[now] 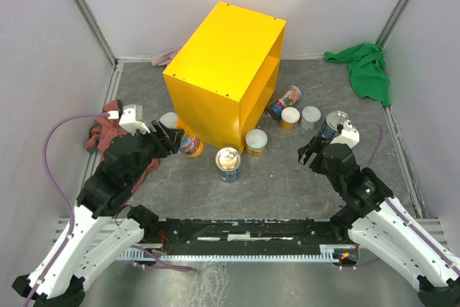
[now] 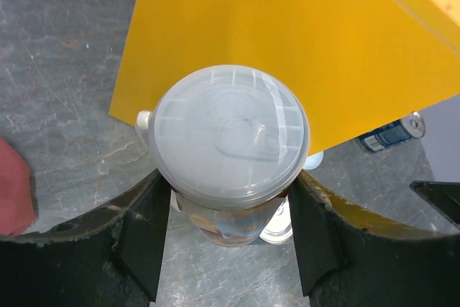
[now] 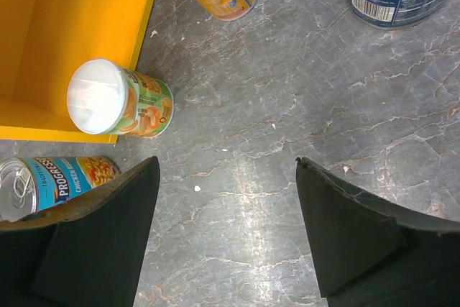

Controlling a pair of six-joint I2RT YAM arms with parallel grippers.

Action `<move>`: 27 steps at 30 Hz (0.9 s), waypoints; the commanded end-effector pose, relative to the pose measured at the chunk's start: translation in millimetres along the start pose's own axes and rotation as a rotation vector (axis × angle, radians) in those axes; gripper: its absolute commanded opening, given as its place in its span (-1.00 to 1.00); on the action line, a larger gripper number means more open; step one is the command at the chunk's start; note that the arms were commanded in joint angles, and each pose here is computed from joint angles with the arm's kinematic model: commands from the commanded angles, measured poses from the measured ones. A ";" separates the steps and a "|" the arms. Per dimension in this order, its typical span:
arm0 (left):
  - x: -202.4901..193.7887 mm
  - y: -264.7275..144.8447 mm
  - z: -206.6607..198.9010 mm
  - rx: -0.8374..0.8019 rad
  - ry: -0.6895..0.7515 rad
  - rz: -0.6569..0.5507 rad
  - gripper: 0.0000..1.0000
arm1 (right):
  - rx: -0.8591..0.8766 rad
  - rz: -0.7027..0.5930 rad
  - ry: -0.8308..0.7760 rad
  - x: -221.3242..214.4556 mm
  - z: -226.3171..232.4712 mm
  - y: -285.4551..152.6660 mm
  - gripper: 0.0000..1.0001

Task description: Place and organize the canned foods onto the counter

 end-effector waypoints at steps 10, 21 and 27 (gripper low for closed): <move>102.6 -45.9 -60.4 -0.204 -0.020 -0.336 -0.95 | 0.069 -0.051 0.018 21.8 14.6 -9.4 0.67; 160.6 -57.7 -97.4 -0.229 0.013 -0.443 -0.95 | 0.082 -0.054 0.016 25.7 18.7 -9.2 0.66; 183.6 -55.2 -116.1 -0.242 0.034 -0.475 -0.95 | 0.088 -0.058 0.017 27.5 20.6 -8.8 0.66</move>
Point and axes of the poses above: each gripper's point midway between its finger pads, its own y axis out along the fingers, its own z axis along the line the jaws close on, x = y × z, the point moved 7 cm from there along -y, back along the fingers, and after that the axes turned 7 degrees about -y, right-handed, at the moved point
